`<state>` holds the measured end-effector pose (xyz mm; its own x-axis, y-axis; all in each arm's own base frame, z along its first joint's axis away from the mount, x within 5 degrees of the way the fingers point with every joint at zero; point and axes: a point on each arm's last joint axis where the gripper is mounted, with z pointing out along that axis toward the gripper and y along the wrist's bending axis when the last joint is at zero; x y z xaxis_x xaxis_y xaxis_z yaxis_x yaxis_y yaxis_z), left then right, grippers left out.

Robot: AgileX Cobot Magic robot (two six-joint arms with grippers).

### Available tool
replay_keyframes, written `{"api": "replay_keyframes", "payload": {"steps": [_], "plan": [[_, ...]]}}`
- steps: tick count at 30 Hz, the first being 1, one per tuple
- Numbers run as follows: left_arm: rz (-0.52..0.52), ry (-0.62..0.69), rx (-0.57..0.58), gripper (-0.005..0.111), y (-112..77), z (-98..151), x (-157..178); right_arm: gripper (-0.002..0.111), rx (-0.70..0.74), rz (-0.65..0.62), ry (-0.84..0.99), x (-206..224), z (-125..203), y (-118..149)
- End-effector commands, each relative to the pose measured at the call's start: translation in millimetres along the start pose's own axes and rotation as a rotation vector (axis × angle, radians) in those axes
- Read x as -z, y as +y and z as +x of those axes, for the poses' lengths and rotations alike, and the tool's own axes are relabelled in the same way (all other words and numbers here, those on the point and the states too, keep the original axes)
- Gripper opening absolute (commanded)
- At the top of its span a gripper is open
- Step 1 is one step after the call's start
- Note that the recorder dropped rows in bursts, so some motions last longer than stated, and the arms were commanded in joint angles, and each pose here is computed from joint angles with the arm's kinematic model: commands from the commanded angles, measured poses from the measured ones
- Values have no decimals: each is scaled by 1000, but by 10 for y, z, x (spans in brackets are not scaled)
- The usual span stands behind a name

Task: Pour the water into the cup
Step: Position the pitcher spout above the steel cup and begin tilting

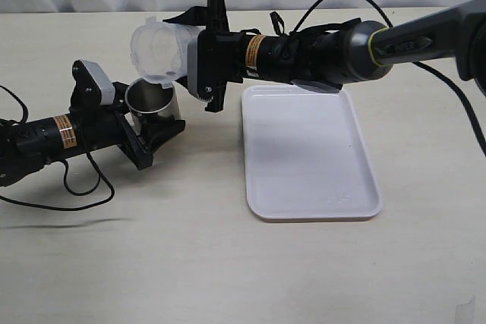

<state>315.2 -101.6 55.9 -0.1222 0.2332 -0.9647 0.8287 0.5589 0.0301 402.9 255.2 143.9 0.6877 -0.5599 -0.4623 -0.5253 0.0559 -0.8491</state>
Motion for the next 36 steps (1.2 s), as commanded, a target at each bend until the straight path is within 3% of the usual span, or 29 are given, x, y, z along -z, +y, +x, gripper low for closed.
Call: {"api": "replay_keyframes", "payload": {"steps": [1, 36], "plan": [[11, -26, 0, 0, -18, -37, -18, 4, 47, 35, -19, 27, -61, -98], [10, -29, -2, 0, -10, -43, -23, 4, 146, 68, -20, 65, -114, -203]]}}
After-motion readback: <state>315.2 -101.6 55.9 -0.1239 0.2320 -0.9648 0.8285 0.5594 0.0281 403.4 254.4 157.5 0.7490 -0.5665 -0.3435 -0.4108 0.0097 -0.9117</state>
